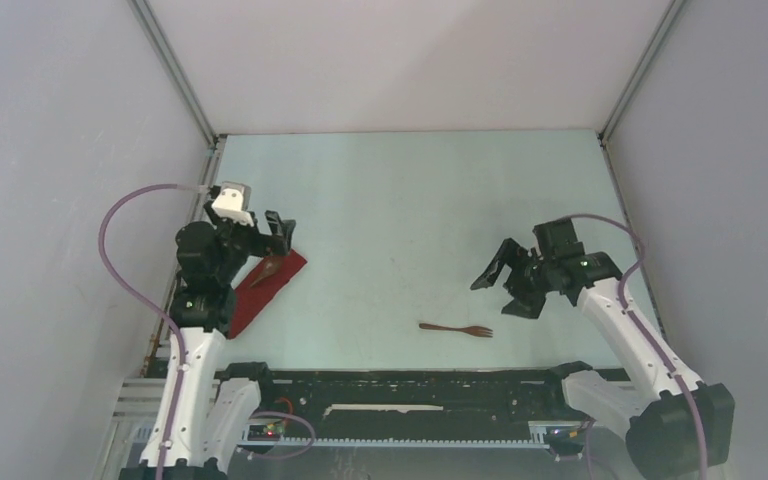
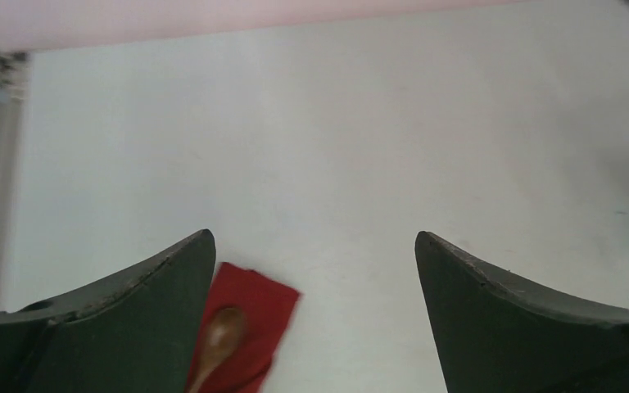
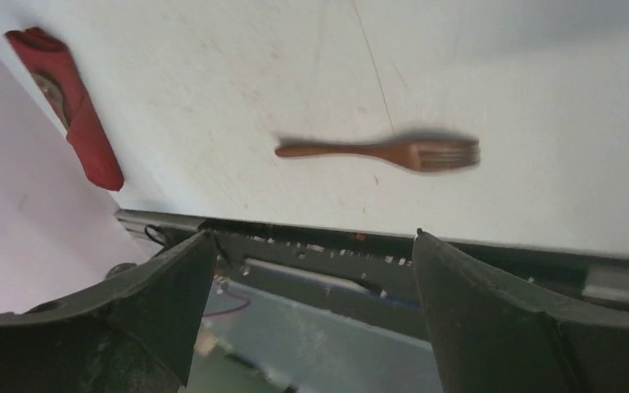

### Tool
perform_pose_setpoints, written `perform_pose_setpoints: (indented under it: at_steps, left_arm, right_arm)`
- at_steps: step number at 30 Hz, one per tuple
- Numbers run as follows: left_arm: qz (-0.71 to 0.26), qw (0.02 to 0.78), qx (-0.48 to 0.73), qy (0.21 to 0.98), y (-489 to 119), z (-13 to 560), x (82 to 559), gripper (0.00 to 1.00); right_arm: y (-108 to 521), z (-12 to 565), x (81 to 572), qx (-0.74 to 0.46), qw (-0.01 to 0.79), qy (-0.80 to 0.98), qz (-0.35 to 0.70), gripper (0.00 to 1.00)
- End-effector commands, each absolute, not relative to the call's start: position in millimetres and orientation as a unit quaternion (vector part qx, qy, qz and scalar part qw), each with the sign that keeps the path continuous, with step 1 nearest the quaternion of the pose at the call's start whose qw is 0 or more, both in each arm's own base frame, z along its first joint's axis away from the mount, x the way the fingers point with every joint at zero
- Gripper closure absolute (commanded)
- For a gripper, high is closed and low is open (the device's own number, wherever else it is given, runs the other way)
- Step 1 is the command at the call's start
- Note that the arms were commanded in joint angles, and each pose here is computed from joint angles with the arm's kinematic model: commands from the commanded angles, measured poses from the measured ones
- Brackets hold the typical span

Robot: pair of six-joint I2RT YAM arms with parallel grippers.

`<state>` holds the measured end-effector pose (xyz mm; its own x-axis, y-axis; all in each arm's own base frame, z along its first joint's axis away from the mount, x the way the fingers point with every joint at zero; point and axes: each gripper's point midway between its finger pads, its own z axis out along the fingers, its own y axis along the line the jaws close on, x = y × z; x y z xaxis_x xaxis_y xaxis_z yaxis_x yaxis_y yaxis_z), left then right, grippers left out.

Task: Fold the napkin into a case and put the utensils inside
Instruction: Pick up the fork from the center of the board.

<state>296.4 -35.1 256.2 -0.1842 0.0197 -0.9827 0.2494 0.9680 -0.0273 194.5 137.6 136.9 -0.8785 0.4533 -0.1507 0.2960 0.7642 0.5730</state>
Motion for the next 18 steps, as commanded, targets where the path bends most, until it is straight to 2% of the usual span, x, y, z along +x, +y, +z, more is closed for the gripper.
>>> perform_pose_setpoints:
  at_steps: [1, 3, 8, 18]
  left_arm:
    - [-0.222, 0.61, 0.057, 0.758, -85, 261, 284, 0.01]
    - [-0.262, 0.583, 0.08, 0.765, -113, 251, 276, 0.02]
    - [-0.331, 0.512, 0.161, 0.776, -175, 218, 247, 0.06]
    - [-0.354, 0.512, 0.23, 0.748, -204, 224, 211, 0.05]
  right_arm:
    - [149, 118, 173, 0.377, 0.06, 0.89, 0.25, 0.07]
    - [147, 107, 173, 0.433, 0.058, 0.871, 0.224, 0.13]
    - [147, 79, 166, 0.522, 0.029, 0.834, 0.176, 0.15]
    - [142, 43, 175, 0.589, 0.027, 0.802, 0.097, 0.16]
